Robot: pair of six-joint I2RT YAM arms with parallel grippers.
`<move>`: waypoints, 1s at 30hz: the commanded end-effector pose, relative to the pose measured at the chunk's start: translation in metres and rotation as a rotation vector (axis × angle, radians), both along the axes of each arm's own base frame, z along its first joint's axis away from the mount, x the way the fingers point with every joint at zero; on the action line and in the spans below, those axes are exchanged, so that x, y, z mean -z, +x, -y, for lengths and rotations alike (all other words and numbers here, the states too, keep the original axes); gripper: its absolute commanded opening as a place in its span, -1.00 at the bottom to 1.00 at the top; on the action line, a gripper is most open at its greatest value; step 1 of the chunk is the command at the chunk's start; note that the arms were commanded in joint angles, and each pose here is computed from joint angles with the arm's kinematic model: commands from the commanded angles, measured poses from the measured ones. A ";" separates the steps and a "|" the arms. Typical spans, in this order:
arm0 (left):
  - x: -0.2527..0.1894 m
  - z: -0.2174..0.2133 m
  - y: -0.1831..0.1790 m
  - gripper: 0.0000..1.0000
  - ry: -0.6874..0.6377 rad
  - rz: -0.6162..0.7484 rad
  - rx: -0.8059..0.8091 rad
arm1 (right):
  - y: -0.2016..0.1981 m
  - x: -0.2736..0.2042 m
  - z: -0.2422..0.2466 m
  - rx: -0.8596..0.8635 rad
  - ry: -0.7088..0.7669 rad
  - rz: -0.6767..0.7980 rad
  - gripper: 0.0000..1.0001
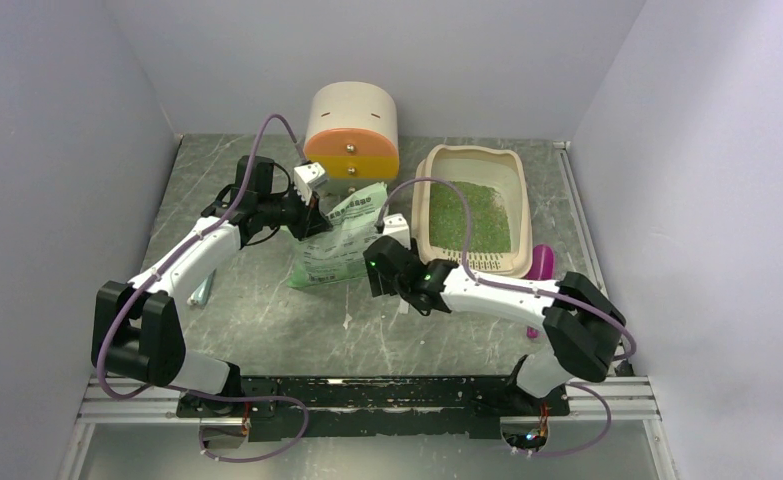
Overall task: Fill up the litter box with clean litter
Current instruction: Move the clamp to the center of the board.
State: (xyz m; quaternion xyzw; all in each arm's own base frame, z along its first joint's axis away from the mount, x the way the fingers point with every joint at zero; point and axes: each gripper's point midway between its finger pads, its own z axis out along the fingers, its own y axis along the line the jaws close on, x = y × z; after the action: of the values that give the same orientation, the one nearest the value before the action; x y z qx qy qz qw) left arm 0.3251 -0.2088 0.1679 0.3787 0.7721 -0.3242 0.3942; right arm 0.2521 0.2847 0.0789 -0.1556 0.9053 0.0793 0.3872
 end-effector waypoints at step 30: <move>0.011 0.010 -0.018 -0.90 -0.030 -0.058 0.032 | 0.026 0.021 0.043 0.257 0.003 0.006 -0.43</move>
State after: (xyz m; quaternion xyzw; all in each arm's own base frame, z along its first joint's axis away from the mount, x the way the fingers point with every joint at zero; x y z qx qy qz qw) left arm 0.3289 -0.2083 0.1637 0.3696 0.7758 -0.3175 0.4010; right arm 0.2647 0.2409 0.0497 -0.0506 0.9234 0.0333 0.3791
